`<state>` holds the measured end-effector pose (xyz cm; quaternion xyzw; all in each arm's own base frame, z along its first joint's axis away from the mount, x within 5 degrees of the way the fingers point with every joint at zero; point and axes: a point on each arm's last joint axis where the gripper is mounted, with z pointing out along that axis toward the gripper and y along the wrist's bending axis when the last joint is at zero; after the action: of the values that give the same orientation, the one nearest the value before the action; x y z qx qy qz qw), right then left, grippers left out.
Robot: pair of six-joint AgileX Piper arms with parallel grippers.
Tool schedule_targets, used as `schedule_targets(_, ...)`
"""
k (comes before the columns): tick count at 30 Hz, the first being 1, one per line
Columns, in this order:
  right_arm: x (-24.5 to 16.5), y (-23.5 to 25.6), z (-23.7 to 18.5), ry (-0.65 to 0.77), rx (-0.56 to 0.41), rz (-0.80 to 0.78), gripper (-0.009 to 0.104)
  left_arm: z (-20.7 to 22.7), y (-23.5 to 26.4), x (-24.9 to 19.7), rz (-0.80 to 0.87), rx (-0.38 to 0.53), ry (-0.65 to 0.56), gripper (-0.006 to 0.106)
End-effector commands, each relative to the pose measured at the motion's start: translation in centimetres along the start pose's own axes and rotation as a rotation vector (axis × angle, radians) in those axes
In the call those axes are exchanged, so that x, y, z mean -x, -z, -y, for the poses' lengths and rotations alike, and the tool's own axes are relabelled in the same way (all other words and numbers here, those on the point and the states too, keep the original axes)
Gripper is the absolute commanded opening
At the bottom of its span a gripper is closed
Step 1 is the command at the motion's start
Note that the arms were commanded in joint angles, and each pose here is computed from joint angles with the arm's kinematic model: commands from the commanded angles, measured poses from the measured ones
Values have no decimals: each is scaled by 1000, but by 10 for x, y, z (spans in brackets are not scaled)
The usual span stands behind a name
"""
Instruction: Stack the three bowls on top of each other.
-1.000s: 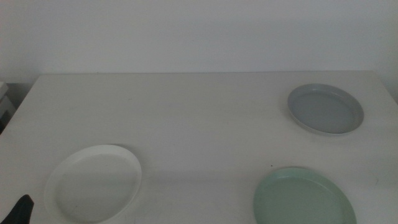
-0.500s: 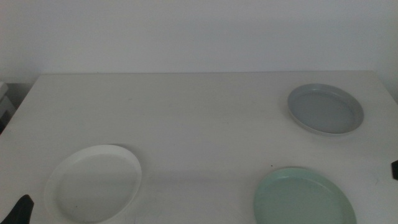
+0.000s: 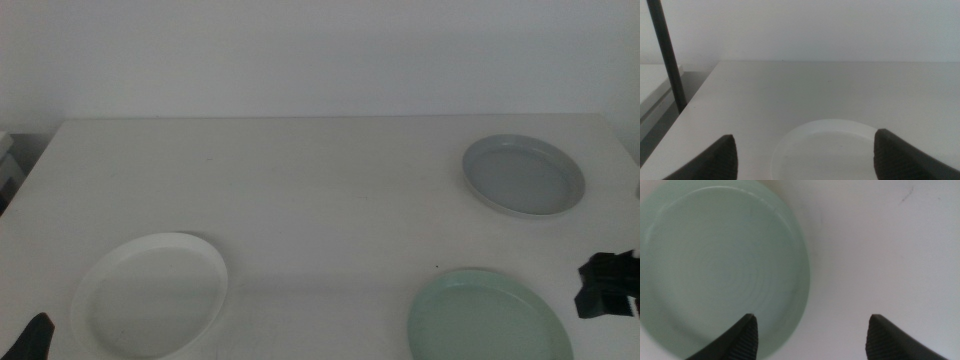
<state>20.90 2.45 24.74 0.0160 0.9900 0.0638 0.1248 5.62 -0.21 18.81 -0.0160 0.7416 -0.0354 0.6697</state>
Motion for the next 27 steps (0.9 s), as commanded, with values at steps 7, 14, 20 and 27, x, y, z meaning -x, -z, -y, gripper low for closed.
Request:
schedule_targets(7,13,-38,4,-8,-16,30,53,0,1,9,84,-3,21,95)
schedule_targets(14,12,-66,-6,31,-12,-14,47,0,1,9,84,-3,21,95)
schedule_targets(20,12,-83,-6,31,-20,-71,38,0,1,9,84,-3,21,95)
schedule_targets(27,14,-87,-6,30,-20,-64,6,0,1,9,84,-3,21,95)
